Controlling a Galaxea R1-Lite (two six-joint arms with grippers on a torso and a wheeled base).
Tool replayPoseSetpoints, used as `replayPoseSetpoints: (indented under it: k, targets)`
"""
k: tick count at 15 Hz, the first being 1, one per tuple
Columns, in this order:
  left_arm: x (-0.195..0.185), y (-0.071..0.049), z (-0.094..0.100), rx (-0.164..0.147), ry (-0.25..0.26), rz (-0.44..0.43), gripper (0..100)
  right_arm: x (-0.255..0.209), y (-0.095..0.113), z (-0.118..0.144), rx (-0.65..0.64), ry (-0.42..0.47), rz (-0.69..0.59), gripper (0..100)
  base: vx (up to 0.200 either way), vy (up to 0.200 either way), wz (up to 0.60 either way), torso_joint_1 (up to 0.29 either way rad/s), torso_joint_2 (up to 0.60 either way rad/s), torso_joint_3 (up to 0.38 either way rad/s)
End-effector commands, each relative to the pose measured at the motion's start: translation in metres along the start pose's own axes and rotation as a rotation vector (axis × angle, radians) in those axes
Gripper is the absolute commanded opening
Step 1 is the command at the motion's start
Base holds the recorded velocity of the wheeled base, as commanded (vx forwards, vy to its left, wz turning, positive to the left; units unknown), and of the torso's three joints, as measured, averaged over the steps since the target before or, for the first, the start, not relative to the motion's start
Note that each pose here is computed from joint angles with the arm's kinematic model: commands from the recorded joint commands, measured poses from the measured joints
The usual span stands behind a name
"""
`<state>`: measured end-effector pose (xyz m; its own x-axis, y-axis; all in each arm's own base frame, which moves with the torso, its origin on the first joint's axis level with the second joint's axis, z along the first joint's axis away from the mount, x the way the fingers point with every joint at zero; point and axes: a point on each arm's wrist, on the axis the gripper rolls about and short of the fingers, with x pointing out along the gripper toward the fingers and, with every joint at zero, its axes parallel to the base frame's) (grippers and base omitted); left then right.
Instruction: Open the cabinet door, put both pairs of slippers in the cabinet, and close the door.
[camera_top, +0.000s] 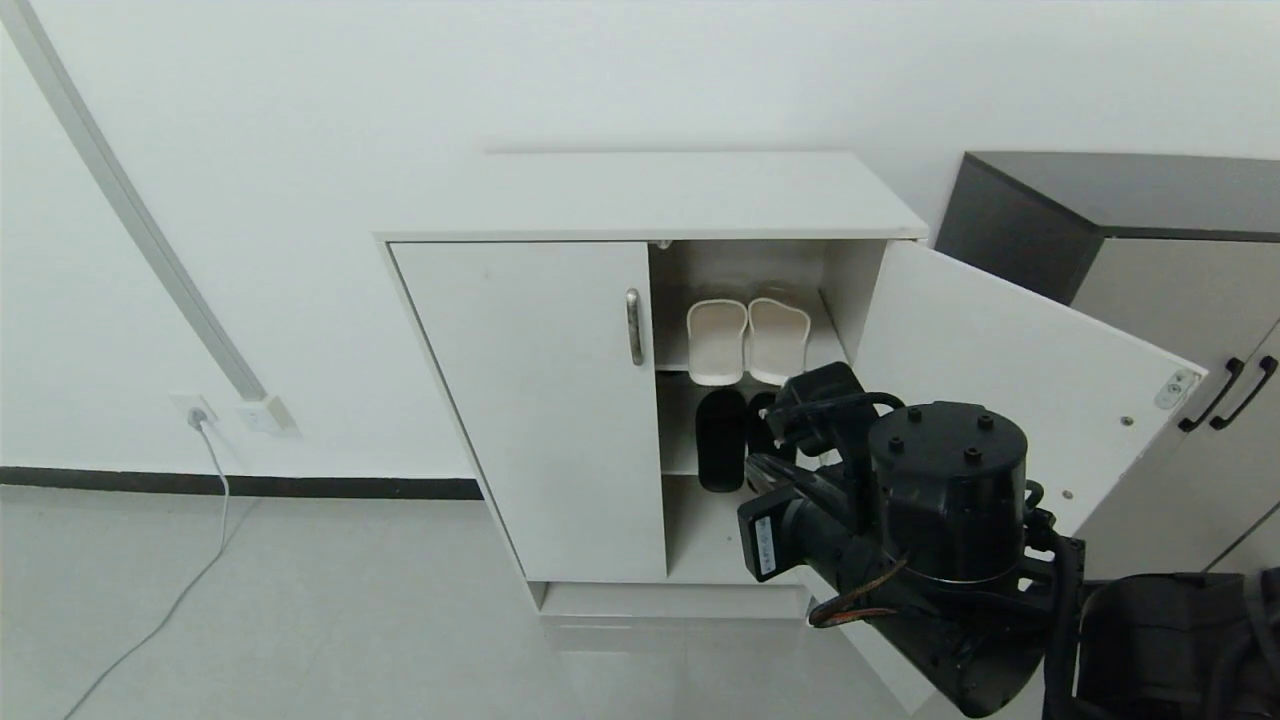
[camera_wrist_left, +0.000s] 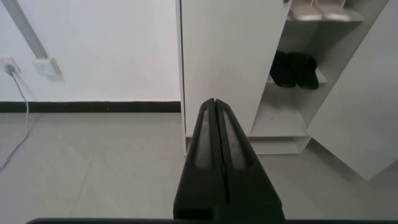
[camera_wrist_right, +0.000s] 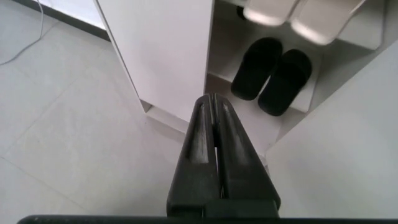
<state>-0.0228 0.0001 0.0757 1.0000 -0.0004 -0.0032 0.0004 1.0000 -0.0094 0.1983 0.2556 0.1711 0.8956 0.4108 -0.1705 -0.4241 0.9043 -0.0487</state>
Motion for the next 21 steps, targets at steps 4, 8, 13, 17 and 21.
replayPoseSetpoints:
  k: [4, 8, 13, 17, 21]
  targets:
    - [0.0000, 0.0000, 0.0000, -0.001, 0.000, 0.000, 0, -0.0005, -0.0002, -0.0009, -0.002, 0.003, 0.000, 0, 0.000, 0.000, 0.00, 0.182, -0.49, -0.310]
    - [0.0000, 0.0000, 0.0000, -0.001, 0.000, 0.000, 0, -0.0012, -0.0006, -0.0004, -0.001, 0.001, 0.000, 0, 0.000, 0.000, 0.00, 0.206, -0.52, -0.311]
    - [0.0000, 0.0000, 0.0000, -0.001, 0.000, 0.000, 0, -0.0015, -0.0008, -0.0016, -0.003, 0.004, 0.000, 0, 0.000, 0.000, 0.00, 0.154, -0.35, -0.203]
    - [0.0000, 0.0000, 0.0000, -0.001, 0.000, 0.000, 0, -0.0022, -0.0012, -0.0028, -0.014, -0.001, 0.000, 0, 0.000, 0.000, 0.00, 0.008, -0.02, -0.012]
    - [0.0000, 0.0000, 0.0000, -0.001, 0.000, 0.000, 0, -0.0028, -0.0011, -0.0042, -0.023, -0.008, 0.002, 0, 0.000, 0.000, 0.00, 0.000, 0.00, 0.000]
